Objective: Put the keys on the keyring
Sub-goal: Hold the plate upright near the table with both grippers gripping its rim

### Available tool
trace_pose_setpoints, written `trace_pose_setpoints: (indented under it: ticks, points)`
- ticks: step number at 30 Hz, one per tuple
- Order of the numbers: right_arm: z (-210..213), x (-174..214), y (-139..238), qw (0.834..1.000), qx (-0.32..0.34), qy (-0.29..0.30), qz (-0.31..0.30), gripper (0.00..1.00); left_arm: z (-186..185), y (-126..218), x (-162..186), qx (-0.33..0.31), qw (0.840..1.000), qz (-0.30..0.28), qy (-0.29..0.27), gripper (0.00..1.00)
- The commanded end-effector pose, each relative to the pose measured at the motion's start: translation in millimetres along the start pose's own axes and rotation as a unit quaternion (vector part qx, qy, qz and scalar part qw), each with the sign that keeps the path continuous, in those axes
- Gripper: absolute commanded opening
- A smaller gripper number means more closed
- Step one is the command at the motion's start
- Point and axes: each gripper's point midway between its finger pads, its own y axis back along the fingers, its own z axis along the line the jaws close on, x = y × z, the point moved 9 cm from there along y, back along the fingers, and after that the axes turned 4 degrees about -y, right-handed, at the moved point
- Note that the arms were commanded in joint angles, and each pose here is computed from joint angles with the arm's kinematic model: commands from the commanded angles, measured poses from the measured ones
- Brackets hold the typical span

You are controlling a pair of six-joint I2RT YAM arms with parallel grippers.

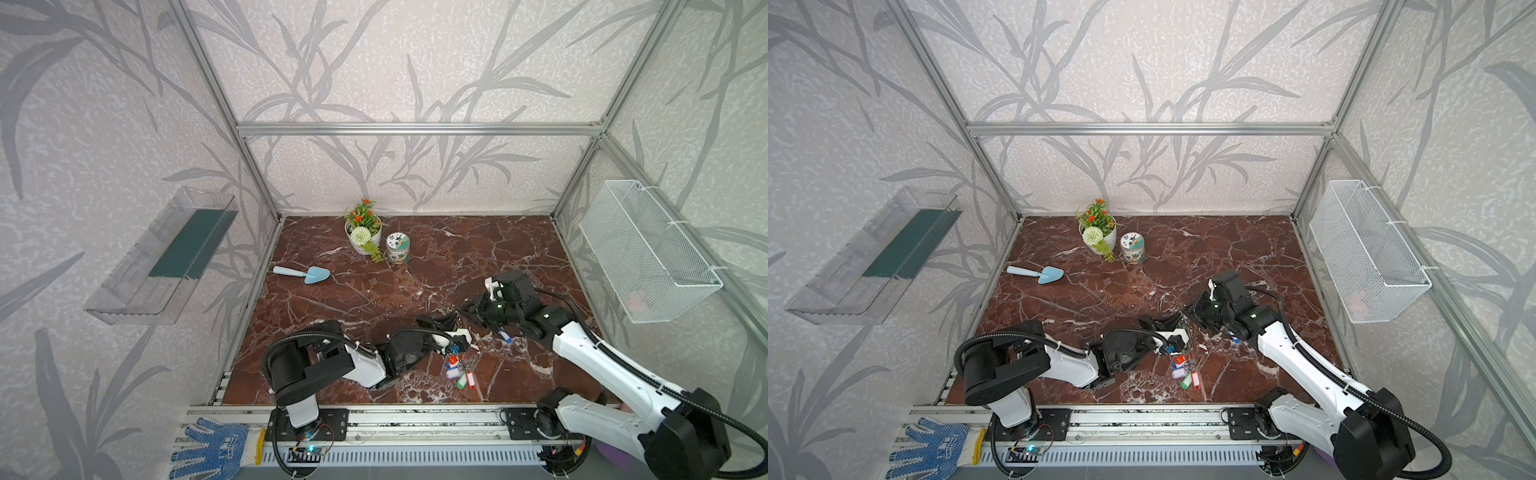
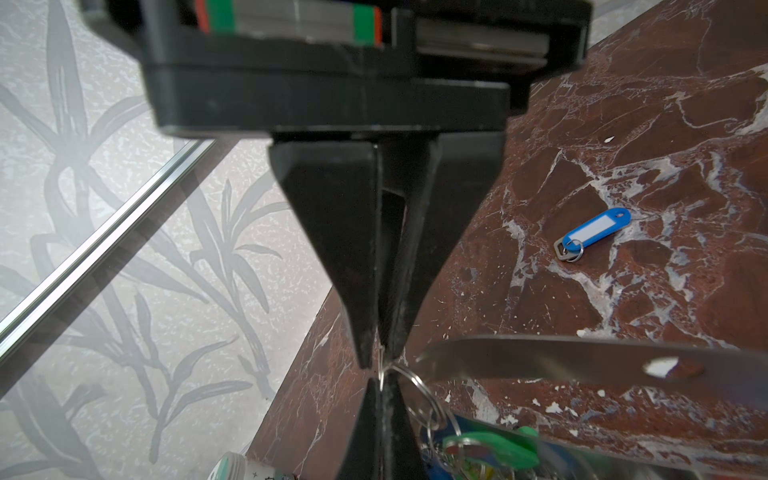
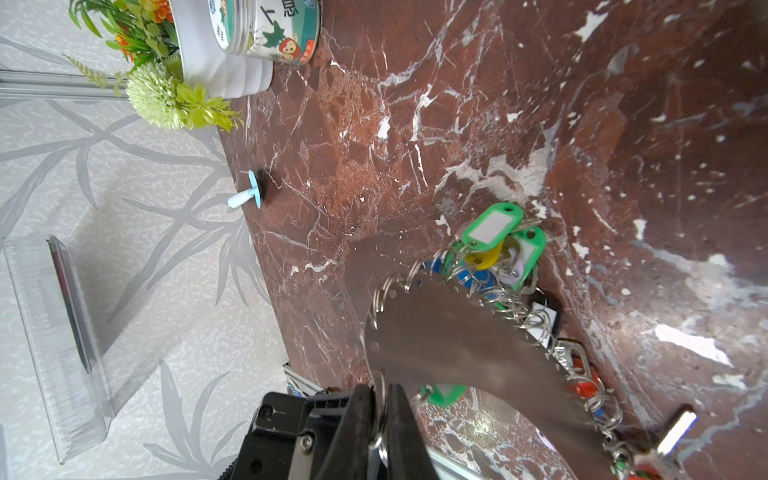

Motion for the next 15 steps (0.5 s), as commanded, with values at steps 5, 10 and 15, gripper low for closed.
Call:
trace_pose_setpoints:
  ticks: [5,10,15]
  points:
    - [7.8,1.9,1.5,1.000,-0.011,-0.002,0.004,0.10,3.1,-7.7,-8.6,-0.013,1.000,-0.010,-0.007,0.00]
    - [7.9,3.4,1.5,1.000,-0.008,-0.006,0.008,0.09,2.3,-9.0,-9.2,-0.010,1.000,-0.009,-0.007,0.00]
    - [6.4,4.3,3.4,1.000,0.000,-0.009,0.006,0.07,0.9,-10.0,-9.1,-0.007,1.000,-0.008,-0.008,0.00]
